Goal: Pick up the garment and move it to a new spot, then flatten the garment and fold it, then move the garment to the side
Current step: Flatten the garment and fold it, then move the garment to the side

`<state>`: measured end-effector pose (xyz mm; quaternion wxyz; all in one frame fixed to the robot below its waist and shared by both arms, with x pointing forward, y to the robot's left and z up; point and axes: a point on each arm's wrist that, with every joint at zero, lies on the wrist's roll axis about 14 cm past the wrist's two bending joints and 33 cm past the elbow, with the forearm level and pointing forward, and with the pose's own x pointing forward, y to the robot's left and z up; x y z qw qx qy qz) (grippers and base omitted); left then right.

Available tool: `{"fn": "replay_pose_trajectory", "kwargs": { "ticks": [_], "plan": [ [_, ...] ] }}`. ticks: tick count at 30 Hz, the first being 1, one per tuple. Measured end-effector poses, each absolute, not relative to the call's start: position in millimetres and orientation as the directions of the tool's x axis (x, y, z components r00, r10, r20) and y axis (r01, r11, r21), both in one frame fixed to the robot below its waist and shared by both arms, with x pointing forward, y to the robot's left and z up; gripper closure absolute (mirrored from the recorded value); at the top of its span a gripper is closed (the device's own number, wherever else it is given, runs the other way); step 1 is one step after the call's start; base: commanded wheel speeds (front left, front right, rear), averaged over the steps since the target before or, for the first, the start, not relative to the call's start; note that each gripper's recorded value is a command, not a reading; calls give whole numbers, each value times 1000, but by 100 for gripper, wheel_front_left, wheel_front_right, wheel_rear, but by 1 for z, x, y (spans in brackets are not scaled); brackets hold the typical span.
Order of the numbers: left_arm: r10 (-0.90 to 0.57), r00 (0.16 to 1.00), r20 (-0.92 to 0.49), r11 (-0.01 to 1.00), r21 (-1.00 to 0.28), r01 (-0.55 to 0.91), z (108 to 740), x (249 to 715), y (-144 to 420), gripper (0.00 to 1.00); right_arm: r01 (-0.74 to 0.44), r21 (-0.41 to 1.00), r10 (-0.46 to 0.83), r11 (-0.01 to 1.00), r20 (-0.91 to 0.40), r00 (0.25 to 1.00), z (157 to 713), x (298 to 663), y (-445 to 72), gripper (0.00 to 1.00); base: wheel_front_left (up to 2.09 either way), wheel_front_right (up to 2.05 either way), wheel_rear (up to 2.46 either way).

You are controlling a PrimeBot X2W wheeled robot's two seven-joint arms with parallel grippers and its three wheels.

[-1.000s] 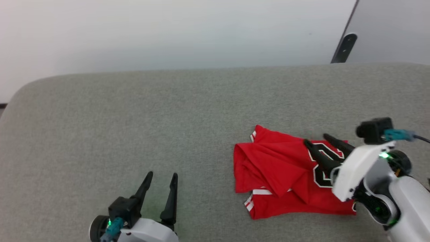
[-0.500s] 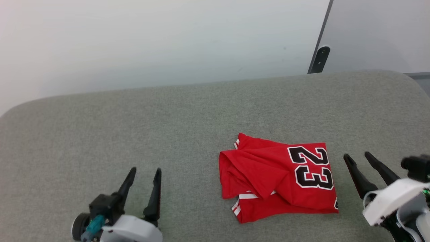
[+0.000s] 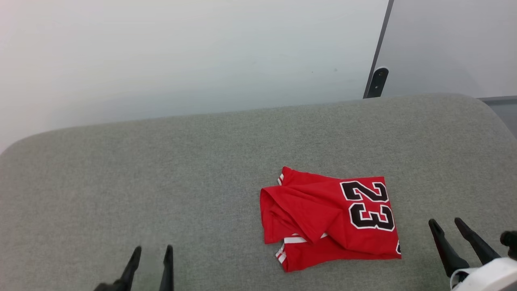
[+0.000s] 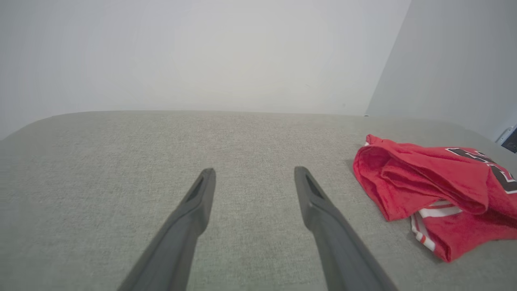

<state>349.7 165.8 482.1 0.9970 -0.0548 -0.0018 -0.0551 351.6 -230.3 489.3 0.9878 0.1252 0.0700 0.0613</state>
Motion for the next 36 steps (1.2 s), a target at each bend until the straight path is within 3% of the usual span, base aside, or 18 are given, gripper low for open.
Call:
{"fn": "replay_pose_trajectory", "kwargs": {
  "ticks": [8, 27, 36],
  "plan": [
    [-65, 998, -10, 993, -100, 64, 478, 326, 179, 0, -70, 259, 106, 963, -127, 986, 490, 336, -235, 0, 0, 0, 0],
    [-53, 999, -4, 993, -103, 52, 480, 324, 179, 0, -71, 269, 114, 960, -148, 982, 491, 337, -225, 0, 0, 0, 0],
    [-49, 999, 5, 993, -104, 49, 482, 330, 179, 0, -150, 231, 192, 961, -173, 966, 497, 361, -207, 0, 0, 0, 0]
  ]
}}
